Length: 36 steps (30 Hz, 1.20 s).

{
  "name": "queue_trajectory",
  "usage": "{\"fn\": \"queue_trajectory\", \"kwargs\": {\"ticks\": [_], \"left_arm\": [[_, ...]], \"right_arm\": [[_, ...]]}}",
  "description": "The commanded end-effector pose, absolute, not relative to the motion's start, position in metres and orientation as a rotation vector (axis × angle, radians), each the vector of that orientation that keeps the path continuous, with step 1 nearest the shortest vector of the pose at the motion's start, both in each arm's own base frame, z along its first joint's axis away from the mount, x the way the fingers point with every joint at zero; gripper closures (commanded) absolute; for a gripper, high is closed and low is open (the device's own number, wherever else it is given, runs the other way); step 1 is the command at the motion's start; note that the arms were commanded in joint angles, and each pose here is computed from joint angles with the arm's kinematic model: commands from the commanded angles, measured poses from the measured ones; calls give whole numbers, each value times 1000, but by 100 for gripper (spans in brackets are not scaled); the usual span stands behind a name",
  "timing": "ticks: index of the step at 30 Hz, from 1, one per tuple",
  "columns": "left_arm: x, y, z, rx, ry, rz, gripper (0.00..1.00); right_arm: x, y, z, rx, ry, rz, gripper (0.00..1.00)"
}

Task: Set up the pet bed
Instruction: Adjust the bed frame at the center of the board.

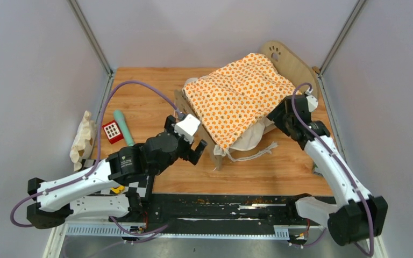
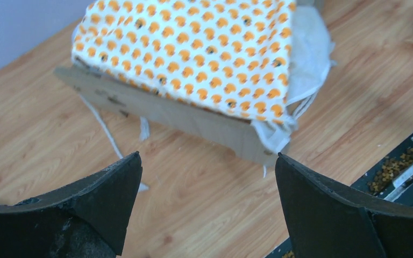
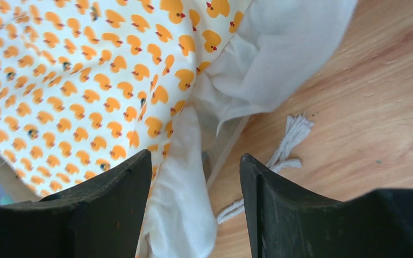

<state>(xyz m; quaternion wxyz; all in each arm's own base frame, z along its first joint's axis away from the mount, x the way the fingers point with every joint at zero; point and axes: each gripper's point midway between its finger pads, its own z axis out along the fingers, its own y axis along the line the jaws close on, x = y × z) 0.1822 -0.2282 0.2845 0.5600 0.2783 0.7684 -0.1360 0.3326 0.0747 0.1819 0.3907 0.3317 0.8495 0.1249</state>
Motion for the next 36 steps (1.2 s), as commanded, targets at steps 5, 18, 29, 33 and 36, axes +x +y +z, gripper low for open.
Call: {"fn": "queue_trajectory", "kwargs": {"ticks": [5, 18, 29, 33, 36], "left_arm": [[183, -339, 335, 987, 1591, -484, 0], [181, -401, 300, 1121, 1637, -570, 0], [202, -389, 299, 1014, 1693, -642, 0], [206, -386, 302, 1027, 1684, -626, 0], [204, -392, 299, 1075, 1681, -631, 0]], "right_arm": [[262, 26, 286, 641, 1925, 208, 39], [175, -22, 400, 632, 1620, 164, 41], [163, -33, 409, 625, 1589, 115, 42], [166, -30, 402, 611, 1612, 112, 43], [170, -28, 395, 592, 1637, 104, 43]]}}
